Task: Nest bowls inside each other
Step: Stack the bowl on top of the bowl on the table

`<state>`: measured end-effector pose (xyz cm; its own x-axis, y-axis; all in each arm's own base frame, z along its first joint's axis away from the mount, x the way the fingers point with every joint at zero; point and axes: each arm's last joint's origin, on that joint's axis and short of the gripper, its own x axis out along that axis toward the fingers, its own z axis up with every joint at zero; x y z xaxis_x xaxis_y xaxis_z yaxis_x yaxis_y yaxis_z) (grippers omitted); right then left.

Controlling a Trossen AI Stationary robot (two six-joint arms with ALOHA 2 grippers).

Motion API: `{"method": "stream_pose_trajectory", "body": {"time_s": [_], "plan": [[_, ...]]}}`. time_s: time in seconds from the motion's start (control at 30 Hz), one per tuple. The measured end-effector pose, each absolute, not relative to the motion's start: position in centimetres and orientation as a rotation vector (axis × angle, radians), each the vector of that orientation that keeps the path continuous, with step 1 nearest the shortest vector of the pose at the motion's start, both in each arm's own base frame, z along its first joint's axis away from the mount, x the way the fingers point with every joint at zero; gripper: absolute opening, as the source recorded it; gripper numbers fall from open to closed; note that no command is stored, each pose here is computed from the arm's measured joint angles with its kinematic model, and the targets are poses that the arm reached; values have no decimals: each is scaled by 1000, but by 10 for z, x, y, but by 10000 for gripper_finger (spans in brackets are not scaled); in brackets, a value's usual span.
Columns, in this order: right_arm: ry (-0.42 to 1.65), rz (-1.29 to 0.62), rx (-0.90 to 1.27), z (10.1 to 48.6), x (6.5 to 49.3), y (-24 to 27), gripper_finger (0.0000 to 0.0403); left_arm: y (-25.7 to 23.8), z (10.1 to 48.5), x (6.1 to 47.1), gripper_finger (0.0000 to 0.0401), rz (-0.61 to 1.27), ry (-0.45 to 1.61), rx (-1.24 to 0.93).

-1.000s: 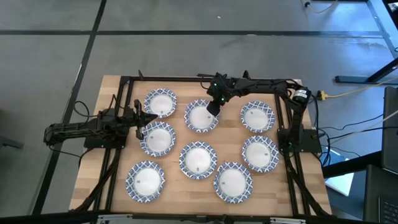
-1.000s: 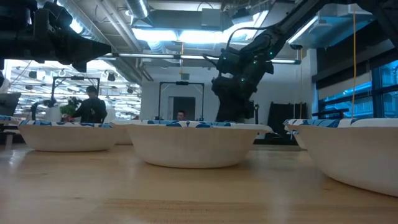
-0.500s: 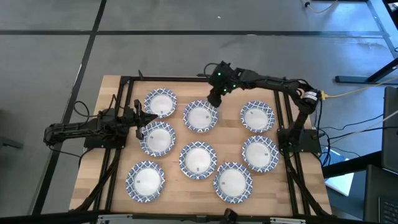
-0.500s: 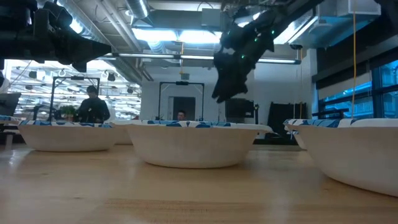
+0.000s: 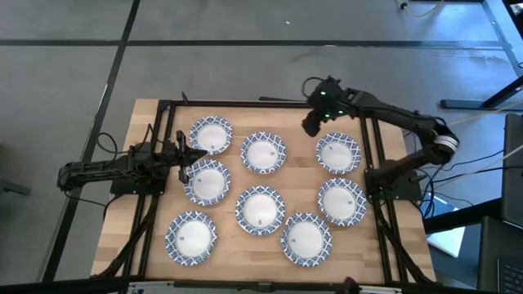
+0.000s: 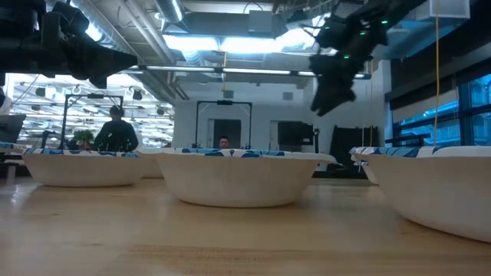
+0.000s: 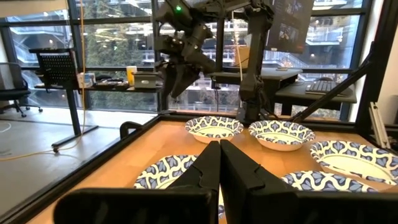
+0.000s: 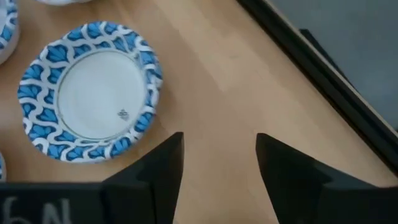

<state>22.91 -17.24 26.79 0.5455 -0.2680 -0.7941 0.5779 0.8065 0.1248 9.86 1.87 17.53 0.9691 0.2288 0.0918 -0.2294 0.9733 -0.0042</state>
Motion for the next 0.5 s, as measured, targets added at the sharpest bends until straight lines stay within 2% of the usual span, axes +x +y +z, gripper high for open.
{"method": "stream_pose_trajectory", "body": {"time_s": [0.13,0.37,0.5], "plan": [[832,-591,453,263,201,-161,200,19,175,99,0,232,-91,15],[900,-884,522,243,160,-141,200,19,175,99,0,232,-91,15],[920,-946,570,229,148,-133,200,19,175,99,0,232,-91,15]]}}
